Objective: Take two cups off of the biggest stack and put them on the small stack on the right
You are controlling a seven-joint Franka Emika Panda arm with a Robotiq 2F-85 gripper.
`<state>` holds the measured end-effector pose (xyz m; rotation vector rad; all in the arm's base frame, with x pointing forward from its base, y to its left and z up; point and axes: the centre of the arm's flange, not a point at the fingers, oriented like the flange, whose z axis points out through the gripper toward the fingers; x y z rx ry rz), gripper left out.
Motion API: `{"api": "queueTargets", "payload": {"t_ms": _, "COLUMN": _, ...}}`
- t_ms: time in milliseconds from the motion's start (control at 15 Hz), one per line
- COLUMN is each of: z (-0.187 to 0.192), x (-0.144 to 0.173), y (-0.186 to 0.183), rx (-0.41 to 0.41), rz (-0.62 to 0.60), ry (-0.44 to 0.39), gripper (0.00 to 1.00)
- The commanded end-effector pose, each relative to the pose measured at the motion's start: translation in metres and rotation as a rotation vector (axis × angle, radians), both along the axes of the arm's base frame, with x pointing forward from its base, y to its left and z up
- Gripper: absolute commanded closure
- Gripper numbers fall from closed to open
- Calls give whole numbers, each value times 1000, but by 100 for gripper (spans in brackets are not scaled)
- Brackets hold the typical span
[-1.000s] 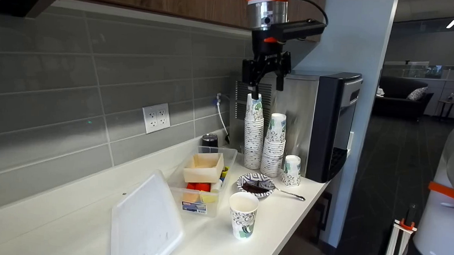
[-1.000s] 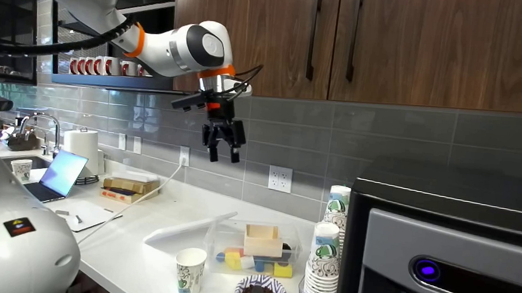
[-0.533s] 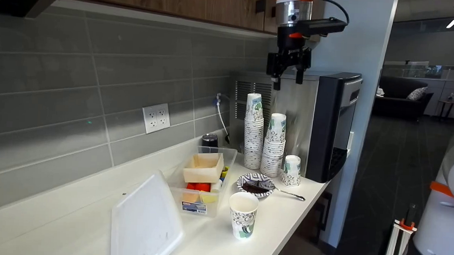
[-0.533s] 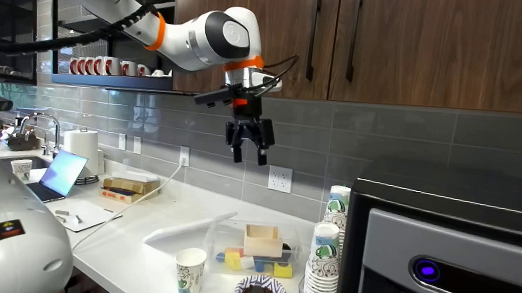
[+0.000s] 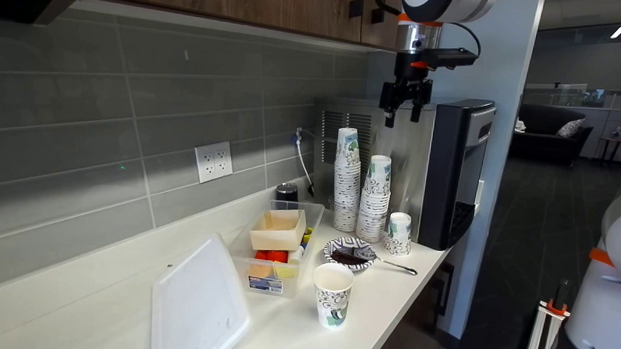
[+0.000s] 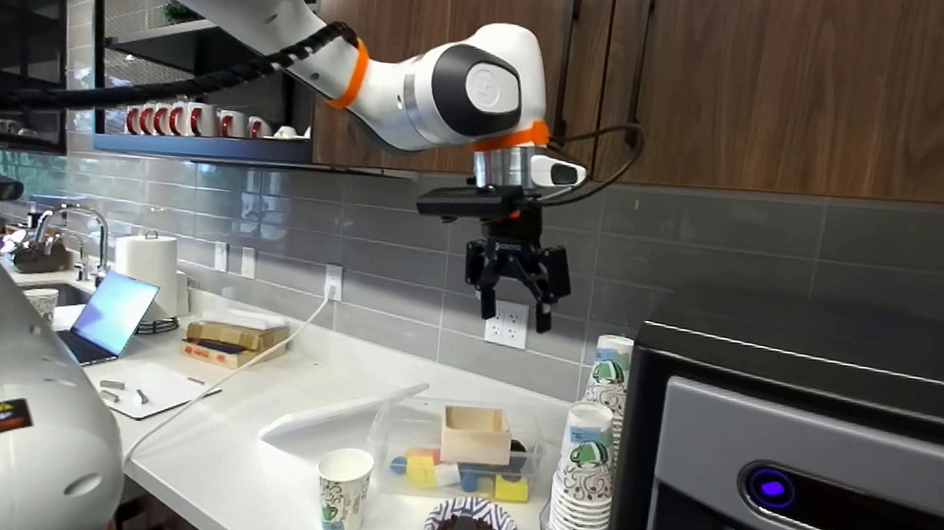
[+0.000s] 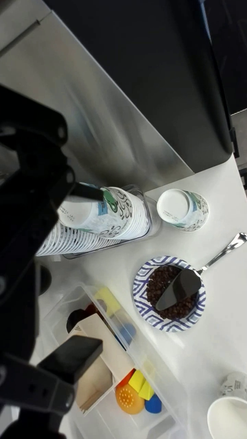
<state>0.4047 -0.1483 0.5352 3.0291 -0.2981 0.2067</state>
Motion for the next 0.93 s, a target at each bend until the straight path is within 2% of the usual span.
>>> {"api": "queueTargets", "payload": {"t_ms": 0, "z": 0, "x": 41, "y": -22, "rx": 27, "rz": 51, "ry": -4, "gripper": 0}}
{"api": "queueTargets", "payload": {"t_ms": 267, "z": -1, "x": 75, "y": -27, "rx": 25, "rz": 79, "ry": -2, "gripper": 0}}
{"api": "queueTargets", "payload": {"t_ms": 600, "z": -10, "x": 99, "y": -36, "rx": 35, "rz": 85, "ry": 1, "gripper": 0}}
{"api": "queueTargets", "payload": {"t_ms": 867, "z": -9, "x": 117, "y": -34, "rx": -14, "rz": 118, "ry": -52, "gripper": 0}}
